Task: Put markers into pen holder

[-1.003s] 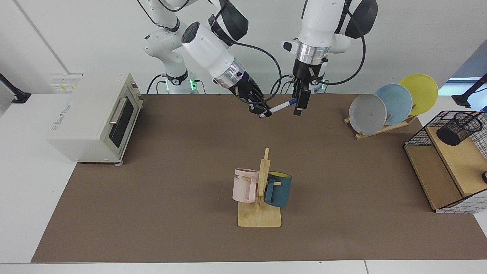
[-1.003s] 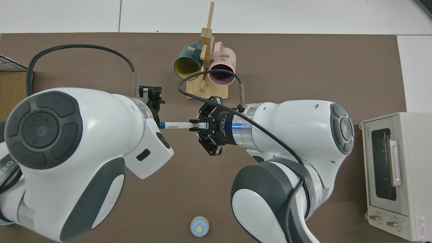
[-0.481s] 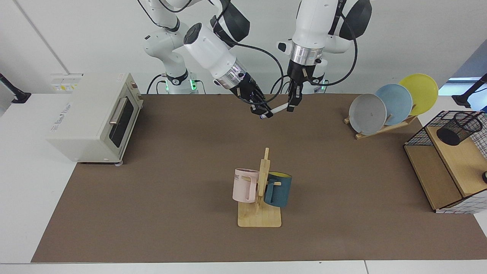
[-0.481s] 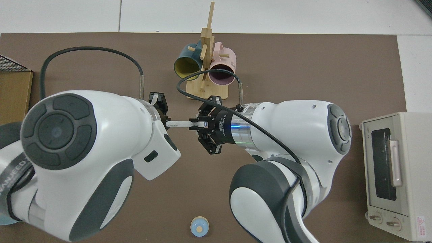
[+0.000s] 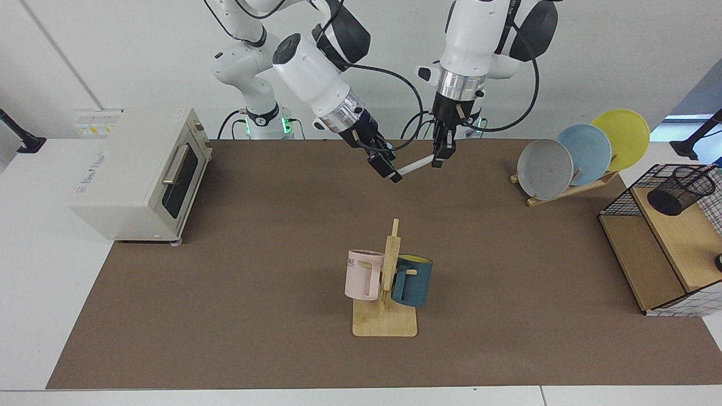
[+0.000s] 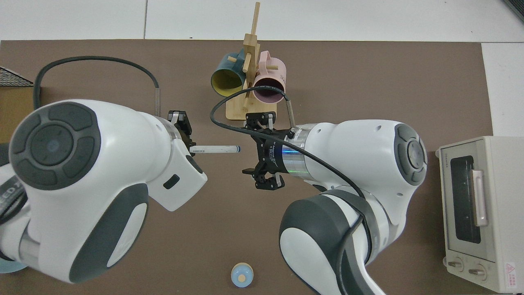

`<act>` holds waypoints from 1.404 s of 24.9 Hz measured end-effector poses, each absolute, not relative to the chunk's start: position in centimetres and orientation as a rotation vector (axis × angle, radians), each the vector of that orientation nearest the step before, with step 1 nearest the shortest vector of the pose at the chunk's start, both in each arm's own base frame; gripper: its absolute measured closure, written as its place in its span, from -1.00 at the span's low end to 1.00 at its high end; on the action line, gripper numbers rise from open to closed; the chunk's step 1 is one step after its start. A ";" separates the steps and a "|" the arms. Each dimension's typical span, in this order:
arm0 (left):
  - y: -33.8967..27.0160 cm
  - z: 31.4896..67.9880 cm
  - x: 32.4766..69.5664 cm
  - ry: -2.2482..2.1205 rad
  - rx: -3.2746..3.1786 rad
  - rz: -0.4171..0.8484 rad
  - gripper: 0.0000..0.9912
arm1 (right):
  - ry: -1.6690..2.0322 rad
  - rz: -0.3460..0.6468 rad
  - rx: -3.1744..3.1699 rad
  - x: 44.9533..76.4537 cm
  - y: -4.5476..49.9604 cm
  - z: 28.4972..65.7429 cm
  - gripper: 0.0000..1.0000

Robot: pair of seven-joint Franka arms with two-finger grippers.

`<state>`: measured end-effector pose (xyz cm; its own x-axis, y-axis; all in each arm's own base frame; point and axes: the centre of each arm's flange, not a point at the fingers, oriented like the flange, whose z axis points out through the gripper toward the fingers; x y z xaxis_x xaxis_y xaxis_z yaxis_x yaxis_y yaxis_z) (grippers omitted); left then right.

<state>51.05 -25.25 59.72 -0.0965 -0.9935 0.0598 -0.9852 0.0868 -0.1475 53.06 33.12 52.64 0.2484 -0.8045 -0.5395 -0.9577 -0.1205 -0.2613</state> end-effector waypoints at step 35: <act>5.0 58.7 56.0 1.514 -2.324 0.250 0.67 | -0.045 0.076 -3.080 53.7 0.3 55.8 -1.00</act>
